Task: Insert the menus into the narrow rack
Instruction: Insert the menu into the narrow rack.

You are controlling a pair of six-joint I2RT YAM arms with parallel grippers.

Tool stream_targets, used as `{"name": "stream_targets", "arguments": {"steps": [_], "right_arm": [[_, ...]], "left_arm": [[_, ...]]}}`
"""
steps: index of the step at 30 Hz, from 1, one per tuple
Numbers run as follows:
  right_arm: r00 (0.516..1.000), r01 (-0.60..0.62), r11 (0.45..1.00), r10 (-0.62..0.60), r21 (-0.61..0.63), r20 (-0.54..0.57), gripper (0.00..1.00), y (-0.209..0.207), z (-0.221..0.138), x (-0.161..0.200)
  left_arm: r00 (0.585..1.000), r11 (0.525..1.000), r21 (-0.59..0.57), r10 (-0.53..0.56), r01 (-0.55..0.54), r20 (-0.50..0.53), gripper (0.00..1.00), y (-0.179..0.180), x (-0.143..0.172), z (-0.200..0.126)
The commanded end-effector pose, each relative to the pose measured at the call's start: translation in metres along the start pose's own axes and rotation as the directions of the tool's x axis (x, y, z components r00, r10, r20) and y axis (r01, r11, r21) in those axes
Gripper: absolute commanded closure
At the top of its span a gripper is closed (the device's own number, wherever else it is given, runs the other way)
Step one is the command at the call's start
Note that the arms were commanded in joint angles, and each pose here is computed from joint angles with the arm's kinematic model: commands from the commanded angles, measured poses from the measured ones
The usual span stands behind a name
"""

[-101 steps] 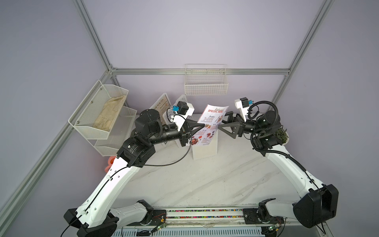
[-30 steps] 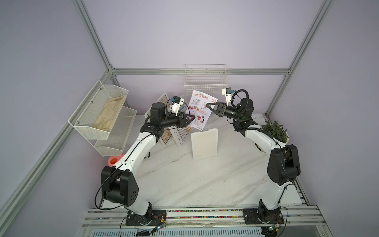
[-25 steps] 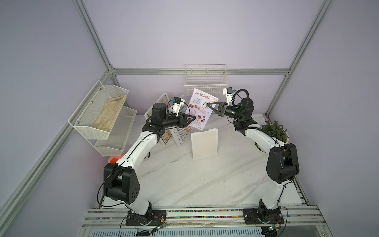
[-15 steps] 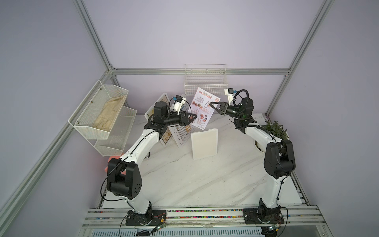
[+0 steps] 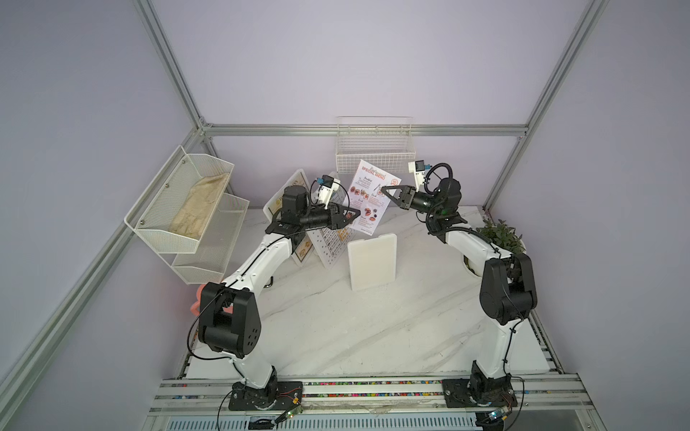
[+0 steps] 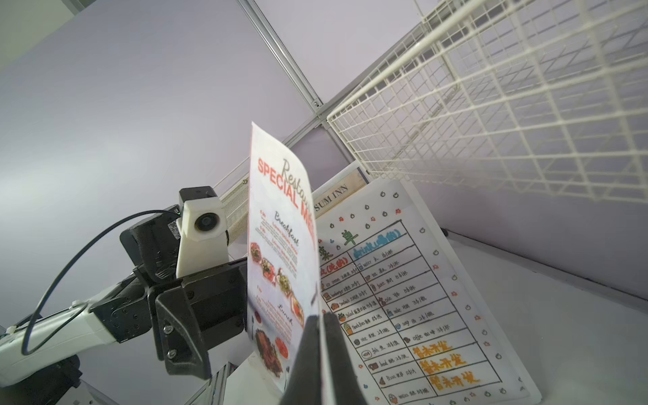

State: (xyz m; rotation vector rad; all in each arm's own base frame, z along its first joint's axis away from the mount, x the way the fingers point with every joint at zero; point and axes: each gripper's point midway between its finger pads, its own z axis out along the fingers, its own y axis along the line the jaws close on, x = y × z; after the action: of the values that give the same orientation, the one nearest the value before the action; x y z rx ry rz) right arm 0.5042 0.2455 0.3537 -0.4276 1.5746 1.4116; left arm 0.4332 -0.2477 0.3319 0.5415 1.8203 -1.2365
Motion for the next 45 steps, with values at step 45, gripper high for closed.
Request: {"name": "stream_targets", "arguments": {"steps": [45], "right_arm": [[1.0, -0.017, 0.998, 0.018, 0.058, -0.011, 1.0, 0.006, -0.019, 0.001]], "left_arm": [[1.0, 0.995, 0.097, 0.007, -0.006, -0.01, 0.45, -0.012, -0.001, 0.018]]}}
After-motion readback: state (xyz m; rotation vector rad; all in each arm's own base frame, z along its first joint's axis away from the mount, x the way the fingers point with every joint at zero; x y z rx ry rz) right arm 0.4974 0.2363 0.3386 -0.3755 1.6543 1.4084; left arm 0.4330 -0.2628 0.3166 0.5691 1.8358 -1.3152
